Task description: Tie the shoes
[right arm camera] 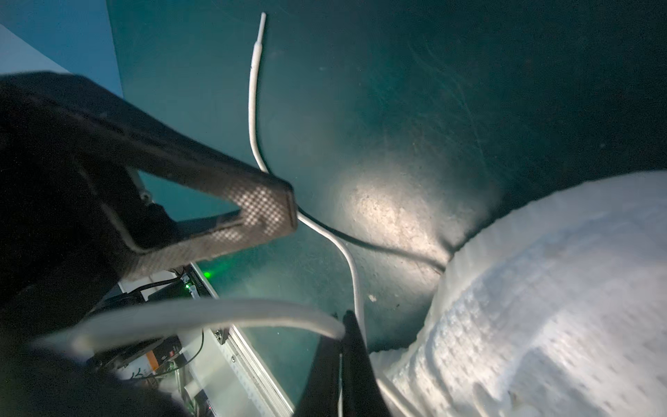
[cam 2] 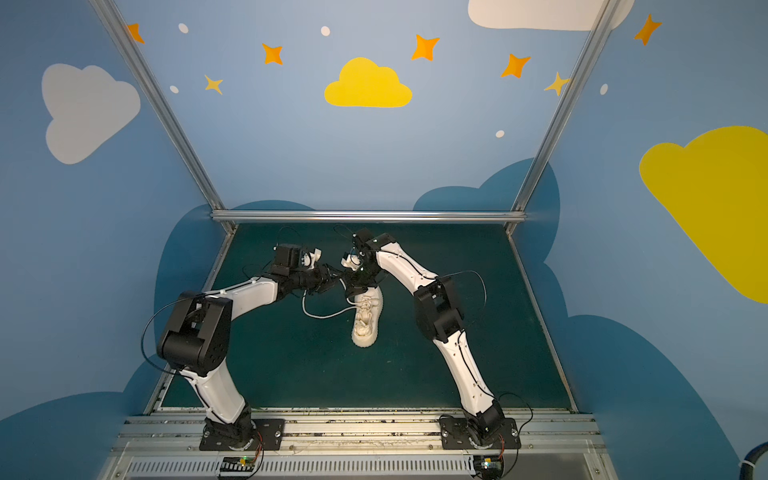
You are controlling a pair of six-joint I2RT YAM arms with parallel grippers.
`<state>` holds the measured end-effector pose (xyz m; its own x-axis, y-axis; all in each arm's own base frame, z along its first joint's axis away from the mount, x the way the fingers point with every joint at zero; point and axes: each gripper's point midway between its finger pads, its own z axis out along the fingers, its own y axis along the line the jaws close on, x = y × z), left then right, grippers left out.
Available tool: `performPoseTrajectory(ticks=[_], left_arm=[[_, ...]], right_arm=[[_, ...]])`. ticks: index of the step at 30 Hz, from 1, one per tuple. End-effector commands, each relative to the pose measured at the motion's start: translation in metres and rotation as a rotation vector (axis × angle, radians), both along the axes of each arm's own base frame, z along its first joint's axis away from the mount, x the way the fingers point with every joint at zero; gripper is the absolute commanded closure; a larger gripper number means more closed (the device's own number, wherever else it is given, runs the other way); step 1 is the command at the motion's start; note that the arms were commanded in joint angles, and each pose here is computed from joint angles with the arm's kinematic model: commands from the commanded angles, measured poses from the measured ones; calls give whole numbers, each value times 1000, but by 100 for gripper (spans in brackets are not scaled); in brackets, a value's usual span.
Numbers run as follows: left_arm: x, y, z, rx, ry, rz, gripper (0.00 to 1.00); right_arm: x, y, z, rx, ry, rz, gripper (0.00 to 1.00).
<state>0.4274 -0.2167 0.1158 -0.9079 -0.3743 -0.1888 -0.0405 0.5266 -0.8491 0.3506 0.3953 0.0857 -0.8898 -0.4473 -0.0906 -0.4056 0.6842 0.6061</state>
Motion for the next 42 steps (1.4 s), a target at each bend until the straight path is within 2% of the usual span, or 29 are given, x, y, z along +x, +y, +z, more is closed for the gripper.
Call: performPoseTrajectory(ticks=[1, 6, 7, 10, 13, 16, 22, 27, 30, 35, 42], left_arm=[[7, -10, 7, -14, -31, -12, 64], [5, -12, 9, -17, -29, -11, 96], [5, -12, 11, -18, -32, -11, 97], [7, -13, 26, -17, -45, -18, 97], [9, -14, 46, -17, -65, -23, 97], [10, -14, 66, -14, -90, -28, 97], [10, -14, 92, -36, -120, -26, 97], [5, -6, 106, -27, -136, -9, 97], [5, 1, 110, -30, -139, 4, 97], [5, 9, 112, -36, -140, 23, 97], [4, 19, 113, -34, -139, 43, 97]], right_arm=[[1, -1, 33, 57, -26, -19, 100], [6, -6, 36, 73, -26, -39, 100], [6, -7, 37, 74, -32, -37, 100], [7, -10, 40, 68, -75, -31, 79], [11, -13, 39, 54, -126, -41, 63], [21, -19, 35, 11, -166, -73, 58], [40, -33, 25, -106, -296, -138, 54], [54, -71, 21, -283, -432, -229, 55], [56, -91, 26, -328, -520, -274, 55], [47, -115, 22, -413, -555, -292, 55], [35, -129, 13, -480, -536, -270, 56]])
